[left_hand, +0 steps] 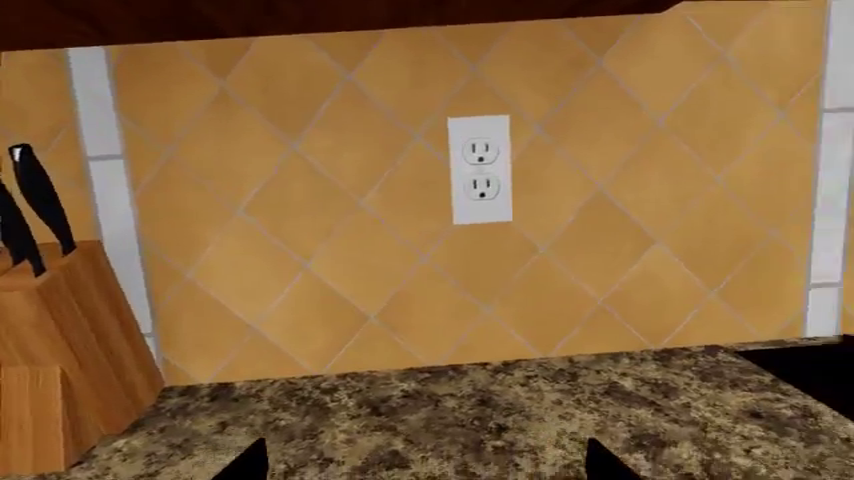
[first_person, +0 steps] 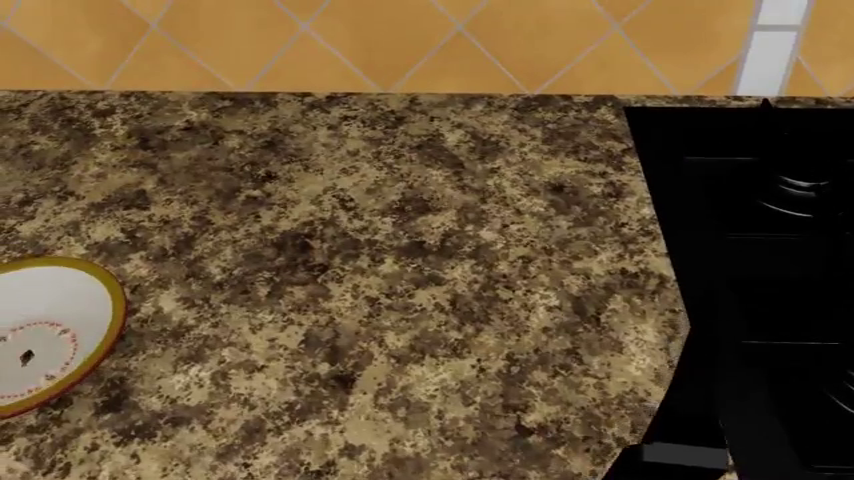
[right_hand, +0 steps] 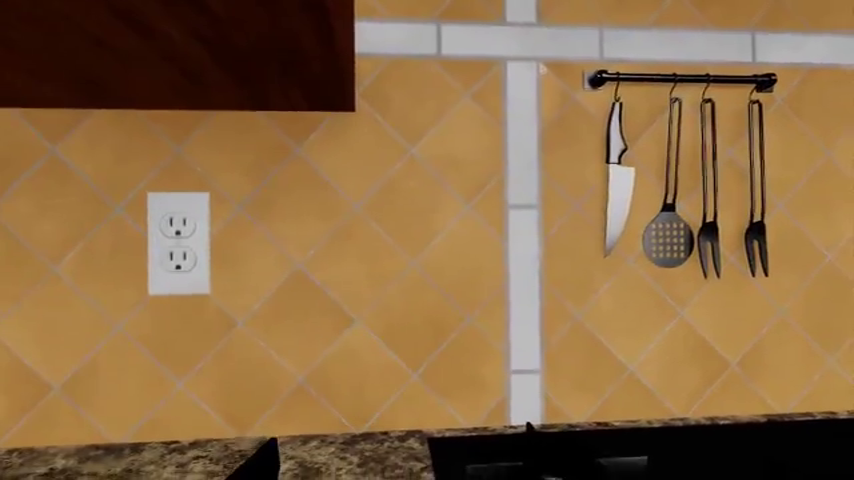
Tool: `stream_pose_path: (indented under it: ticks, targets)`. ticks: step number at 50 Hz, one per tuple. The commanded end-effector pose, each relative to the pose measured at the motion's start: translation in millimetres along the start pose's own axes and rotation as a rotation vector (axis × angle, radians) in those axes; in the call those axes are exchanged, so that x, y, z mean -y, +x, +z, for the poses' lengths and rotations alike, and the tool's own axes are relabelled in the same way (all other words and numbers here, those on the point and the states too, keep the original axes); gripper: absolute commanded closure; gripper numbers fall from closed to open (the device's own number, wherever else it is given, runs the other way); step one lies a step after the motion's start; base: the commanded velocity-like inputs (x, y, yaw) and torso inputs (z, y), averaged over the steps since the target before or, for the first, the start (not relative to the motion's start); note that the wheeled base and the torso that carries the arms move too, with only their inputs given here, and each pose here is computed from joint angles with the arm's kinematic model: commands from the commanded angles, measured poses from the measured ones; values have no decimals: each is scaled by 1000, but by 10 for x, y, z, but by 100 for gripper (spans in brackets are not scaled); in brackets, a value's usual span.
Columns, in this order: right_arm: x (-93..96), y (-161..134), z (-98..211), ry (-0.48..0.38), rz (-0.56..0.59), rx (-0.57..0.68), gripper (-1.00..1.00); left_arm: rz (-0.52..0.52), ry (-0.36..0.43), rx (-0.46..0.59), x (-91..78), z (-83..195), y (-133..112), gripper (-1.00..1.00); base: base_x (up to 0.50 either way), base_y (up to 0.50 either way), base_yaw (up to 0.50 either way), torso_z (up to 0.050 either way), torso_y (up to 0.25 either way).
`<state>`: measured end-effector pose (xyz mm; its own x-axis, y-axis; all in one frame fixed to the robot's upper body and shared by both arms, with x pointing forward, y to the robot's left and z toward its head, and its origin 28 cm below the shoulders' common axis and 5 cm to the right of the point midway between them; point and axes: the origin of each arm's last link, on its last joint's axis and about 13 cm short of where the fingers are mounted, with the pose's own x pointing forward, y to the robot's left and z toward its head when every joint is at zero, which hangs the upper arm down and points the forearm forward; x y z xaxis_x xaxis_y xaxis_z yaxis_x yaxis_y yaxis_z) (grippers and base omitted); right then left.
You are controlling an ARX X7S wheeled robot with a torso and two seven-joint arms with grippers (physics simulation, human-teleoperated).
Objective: Stack the bowls from largest to smallest.
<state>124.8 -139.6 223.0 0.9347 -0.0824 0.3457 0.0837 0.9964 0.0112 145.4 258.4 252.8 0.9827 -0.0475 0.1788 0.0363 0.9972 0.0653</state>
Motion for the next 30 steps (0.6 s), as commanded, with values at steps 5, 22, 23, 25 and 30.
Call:
stream_pose_path:
  ticks: [5,22,23,25,30]
  targets:
    - [25,-211,-1,38,28,33,-100,-240,69,-79,300,299,-62,-100,0,0,0,0,0]
    - [11,95,47,63,42,26,-100,-348,148,-321,441,24,125,-100,0,0,0,0,0]
    - [7,84,87,64,43,26,-100,-349,153,-329,441,6,131,-100,0,0,0,0,0]
    - [6,83,107,61,46,16,-100,-338,121,-352,442,-27,163,-100,0,0,0,0,0]
    - [13,111,79,54,52,10,-100,-348,114,-380,476,-136,175,-100,0,0,0,0,0]
